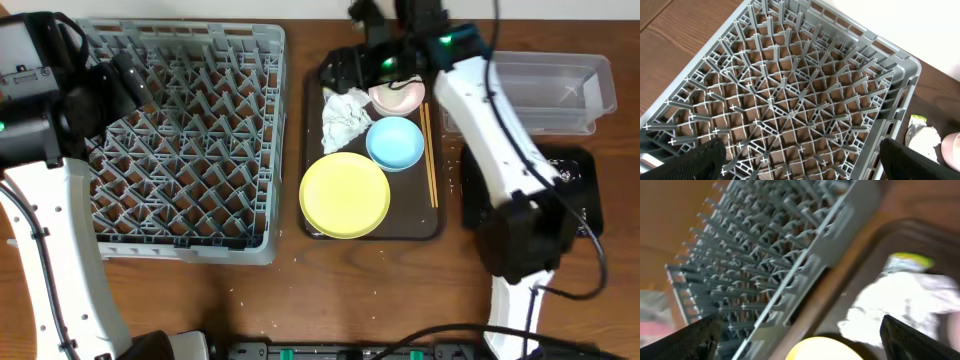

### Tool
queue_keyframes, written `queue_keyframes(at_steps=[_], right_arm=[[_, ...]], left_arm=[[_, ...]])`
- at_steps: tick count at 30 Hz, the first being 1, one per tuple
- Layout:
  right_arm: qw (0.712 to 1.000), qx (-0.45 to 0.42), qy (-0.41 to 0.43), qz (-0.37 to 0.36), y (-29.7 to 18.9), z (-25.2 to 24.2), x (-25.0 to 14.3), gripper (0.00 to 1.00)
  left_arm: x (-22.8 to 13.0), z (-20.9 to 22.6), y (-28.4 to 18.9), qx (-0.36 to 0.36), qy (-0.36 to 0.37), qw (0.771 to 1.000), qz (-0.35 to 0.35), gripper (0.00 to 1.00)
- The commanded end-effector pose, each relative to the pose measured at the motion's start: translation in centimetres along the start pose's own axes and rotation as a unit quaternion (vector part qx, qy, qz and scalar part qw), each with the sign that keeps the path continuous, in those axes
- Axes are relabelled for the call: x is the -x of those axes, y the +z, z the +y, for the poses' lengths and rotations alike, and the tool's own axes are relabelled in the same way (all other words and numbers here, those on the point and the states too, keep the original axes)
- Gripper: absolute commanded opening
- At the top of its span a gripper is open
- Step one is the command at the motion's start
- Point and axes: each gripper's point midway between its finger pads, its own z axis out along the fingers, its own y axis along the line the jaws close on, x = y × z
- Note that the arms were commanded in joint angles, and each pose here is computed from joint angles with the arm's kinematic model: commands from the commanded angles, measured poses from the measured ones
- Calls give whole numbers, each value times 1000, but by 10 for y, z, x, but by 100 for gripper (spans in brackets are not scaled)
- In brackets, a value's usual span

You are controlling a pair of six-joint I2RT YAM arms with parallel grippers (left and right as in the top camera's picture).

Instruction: Sort waste into correct bins and load items into the dishwasher

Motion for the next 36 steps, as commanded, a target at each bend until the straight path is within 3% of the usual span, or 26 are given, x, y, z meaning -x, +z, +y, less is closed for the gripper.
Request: queue_keyframes(at_steps=[1, 3, 6, 10, 14, 21, 28, 33, 35, 36], right_arm=[[1000, 0, 20, 24, 26, 6, -11, 82], [993, -91, 59, 36, 39, -24, -24, 75], [965, -243, 80, 52, 44, -66, -45, 78], [943, -323, 54, 60, 49, -78, -56, 75], [939, -335, 44, 65, 70, -76, -65, 66], [928, -360, 46, 87, 103, -97, -88, 66], [923, -368, 56, 99, 114, -110, -99, 54], [923, -368, 55, 98, 117, -111, -100, 52], [923, -367, 55, 97, 117, -110, -100, 43], [923, -367, 54, 97, 117, -110, -100, 33]], left_arm=[[0, 3, 1, 4, 1, 1000, 1, 99], [0, 3, 1, 4, 1, 1000, 1, 99], [0, 3, 1, 4, 1, 1000, 1, 99], [0, 3, 1, 4, 1, 1000, 1, 100], [0, 3, 1, 4, 1, 1000, 1, 99], [0, 3, 1, 4, 1, 1000, 1, 100], [0, 3, 1, 4, 1, 1000, 1, 99], [-1, 3, 1, 4, 1, 1000, 2, 99], [0, 3, 1, 4, 1, 1000, 2, 99], [0, 3, 1, 4, 1, 1000, 2, 100]])
